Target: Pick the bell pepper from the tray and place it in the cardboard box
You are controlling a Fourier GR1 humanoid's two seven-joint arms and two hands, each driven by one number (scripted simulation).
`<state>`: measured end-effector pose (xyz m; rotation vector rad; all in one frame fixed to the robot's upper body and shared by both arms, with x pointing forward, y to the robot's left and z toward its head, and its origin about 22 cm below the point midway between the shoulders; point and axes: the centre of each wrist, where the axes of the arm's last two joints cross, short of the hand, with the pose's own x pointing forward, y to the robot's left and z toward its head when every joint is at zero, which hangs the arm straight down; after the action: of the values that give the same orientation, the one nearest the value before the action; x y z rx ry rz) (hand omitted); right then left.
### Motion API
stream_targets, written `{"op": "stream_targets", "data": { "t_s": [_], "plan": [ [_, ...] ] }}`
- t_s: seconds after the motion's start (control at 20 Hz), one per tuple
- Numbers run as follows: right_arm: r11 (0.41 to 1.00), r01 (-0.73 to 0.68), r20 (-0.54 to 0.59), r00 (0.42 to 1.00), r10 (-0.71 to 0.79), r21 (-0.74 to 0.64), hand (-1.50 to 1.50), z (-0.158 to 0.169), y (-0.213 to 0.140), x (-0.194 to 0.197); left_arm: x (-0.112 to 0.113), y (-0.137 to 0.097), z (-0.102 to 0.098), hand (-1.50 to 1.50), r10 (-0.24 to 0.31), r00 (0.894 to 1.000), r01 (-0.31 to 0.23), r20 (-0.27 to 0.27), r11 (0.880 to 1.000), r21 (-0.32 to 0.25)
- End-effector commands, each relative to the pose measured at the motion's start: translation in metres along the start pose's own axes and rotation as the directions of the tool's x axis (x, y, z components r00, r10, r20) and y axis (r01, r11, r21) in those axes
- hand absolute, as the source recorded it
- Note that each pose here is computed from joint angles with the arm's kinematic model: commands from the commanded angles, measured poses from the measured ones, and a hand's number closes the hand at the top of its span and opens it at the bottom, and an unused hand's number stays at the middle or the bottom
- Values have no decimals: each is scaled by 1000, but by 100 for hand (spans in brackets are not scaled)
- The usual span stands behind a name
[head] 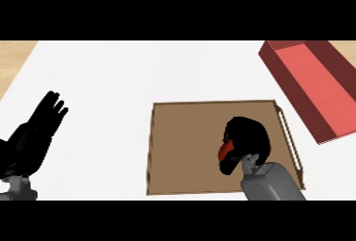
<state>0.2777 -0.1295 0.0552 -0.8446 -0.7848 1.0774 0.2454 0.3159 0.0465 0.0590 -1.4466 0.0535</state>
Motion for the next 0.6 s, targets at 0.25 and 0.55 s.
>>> {"op": "stream_targets", "data": {
  "t_s": [0.25, 0.55],
  "plan": [
    [995, 92, -13, 996, -92, -40, 150, -91, -68, -10, 16, -16, -16, 0, -9, 1000, 10, 24, 999, -35],
    [984, 53, -35, 998, -60, -168, 150, -122, -103, 5, 15, 0, -9, 0, -8, 1000, 9, 12, 999, -32]
  ]
}}
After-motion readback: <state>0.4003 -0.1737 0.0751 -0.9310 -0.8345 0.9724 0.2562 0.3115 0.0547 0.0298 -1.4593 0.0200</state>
